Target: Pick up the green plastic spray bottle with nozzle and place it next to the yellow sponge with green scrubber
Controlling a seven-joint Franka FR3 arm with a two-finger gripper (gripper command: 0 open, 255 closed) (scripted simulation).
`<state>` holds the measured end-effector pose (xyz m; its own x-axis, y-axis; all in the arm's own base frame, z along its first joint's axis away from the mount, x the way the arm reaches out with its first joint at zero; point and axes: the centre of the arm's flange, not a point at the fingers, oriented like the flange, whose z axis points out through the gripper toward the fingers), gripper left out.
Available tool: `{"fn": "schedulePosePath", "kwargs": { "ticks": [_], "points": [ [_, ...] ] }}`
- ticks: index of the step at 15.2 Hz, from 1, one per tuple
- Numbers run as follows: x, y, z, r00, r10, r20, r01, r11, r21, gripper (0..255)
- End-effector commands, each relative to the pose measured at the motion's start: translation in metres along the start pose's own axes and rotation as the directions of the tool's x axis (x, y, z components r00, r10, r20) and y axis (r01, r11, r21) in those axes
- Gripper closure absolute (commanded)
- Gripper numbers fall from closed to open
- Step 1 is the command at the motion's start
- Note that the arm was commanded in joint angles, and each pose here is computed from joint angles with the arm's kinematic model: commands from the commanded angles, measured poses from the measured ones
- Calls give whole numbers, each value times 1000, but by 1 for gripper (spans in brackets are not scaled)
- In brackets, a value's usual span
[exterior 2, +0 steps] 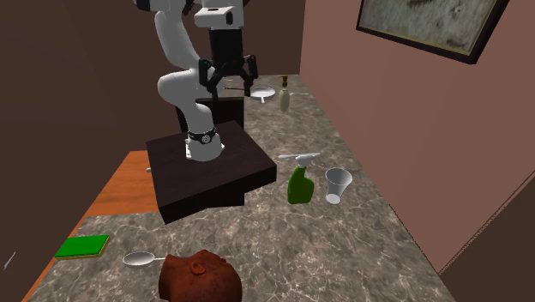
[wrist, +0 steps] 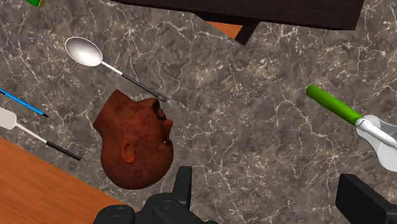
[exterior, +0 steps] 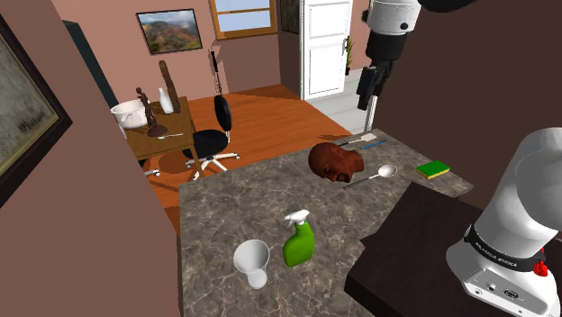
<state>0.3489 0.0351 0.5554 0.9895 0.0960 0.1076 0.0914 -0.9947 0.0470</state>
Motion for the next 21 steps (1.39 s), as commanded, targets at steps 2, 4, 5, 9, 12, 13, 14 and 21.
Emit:
{"fn": "schedulePosePath", "kwargs": {
  "ticks": [2,4,5,9,12,13,14,21],
  "points": [
    [16,-16,30,995,-102,2,102,995,21,0],
    [24,-30,49,986,-168,3,168,985,35,0],
    [28,-38,59,979,-201,3,201,979,42,0],
    [41,-69,97,944,-331,2,330,941,70,0],
    [47,-94,125,906,-424,-1,422,902,90,0],
    [49,-102,135,891,-454,-3,452,887,97,0],
    [50,-111,144,875,-484,-5,481,870,104,0],
    [50,-174,207,739,-673,-23,669,729,148,0]
  ]
}}
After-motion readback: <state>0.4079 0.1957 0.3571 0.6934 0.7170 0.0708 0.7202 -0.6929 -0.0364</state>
